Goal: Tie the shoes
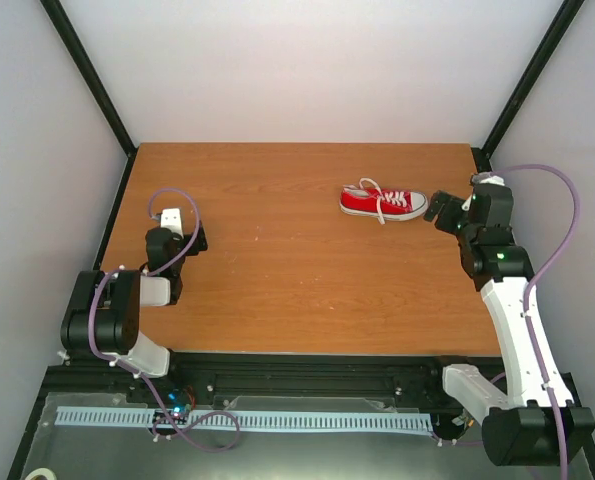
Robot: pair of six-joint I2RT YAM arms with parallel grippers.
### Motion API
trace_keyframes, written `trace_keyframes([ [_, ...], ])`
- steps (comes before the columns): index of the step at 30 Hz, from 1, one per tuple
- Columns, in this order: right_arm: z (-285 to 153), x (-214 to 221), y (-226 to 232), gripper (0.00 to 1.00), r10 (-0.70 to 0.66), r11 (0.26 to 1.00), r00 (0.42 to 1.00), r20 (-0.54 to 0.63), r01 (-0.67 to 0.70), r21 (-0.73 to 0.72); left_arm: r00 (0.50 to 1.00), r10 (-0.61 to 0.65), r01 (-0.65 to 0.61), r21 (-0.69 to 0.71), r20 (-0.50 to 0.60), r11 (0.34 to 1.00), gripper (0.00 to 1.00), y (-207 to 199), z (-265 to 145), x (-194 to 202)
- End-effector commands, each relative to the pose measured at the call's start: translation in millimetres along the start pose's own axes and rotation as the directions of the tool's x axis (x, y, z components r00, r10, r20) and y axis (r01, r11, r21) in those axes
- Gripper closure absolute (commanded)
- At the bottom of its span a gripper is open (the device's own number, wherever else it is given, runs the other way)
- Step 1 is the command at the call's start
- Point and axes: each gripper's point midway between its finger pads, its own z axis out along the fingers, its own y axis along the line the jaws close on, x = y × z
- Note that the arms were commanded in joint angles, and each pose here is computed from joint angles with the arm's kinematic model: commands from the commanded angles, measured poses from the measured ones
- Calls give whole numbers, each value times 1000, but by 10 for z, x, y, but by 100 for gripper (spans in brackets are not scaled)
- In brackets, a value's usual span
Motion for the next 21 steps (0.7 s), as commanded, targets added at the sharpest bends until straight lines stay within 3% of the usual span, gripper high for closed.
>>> trace_keyframes([
  [1,26,-21,-254,0,59,987,998,10,-60,151,996,19,-19,4,86,1000,0,-12,1,-264],
  [4,155,27,-276,0,94,982,996,-1,-93,163,996,18,-18,4,85,1000,0,-12,2,-263],
  [8,582,257,-28,0,113,993,977,-182,-104,63,996,19,-20,5,86,1000,0,-13,2,-263],
  [15,1183,654,268,0,201,975,892,-405,-222,-5,996,19,-19,3,86,1000,0,-10,2,-265],
  [21,1660,837,471,0,295,942,818,-494,-337,6,996,18,-19,4,87,1000,0,-11,1,-267],
])
